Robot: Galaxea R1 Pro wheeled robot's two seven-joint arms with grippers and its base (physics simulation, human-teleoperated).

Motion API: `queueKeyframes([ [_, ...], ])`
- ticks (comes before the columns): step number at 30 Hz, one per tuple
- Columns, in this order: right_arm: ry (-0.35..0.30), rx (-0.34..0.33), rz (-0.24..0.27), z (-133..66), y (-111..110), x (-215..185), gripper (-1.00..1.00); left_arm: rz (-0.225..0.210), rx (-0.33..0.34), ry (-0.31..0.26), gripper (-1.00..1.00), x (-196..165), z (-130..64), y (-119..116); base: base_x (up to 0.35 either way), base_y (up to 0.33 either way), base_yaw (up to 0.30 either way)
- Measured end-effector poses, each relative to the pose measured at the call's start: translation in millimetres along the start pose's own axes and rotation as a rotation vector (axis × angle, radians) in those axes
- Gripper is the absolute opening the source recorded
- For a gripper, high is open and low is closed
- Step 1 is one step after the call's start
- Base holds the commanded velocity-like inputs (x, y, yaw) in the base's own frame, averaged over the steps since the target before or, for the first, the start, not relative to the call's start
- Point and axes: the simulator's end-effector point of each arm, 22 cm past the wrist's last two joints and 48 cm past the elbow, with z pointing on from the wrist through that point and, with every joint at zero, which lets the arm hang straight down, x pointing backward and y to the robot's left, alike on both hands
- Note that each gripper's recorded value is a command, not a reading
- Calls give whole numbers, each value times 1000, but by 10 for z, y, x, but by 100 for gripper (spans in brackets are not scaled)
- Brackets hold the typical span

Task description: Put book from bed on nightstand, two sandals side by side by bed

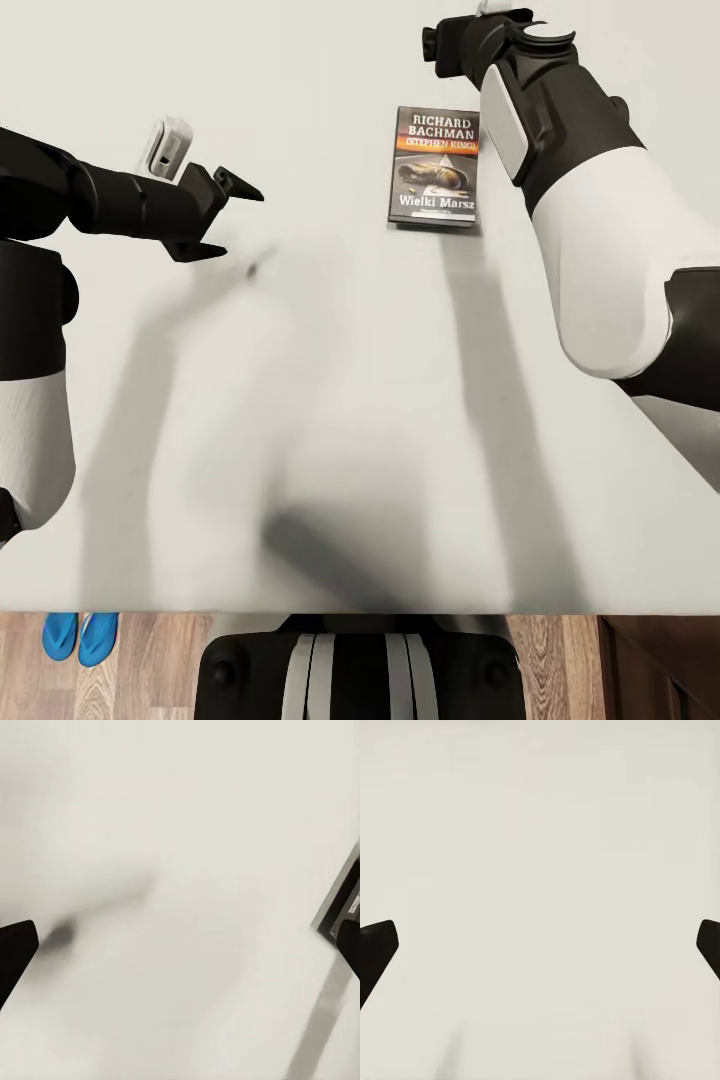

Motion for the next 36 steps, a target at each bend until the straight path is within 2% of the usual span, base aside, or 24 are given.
queueKeyframes([
  [14, 0, 0, 0, 0, 0, 1, 100, 1, 0, -1, 100, -3, -2, -4, 0, 0, 0],
  [21, 36, -4, 1, 21, 17, 83, 100, 21, 32, -8, 100, -28, -50, -198, 0, 0, 0],
  [36, 120, -18, 1, 41, 81, 437, 100, 34, 58, -11, 100, -28, -93, -325, 0, 0, 0],
])
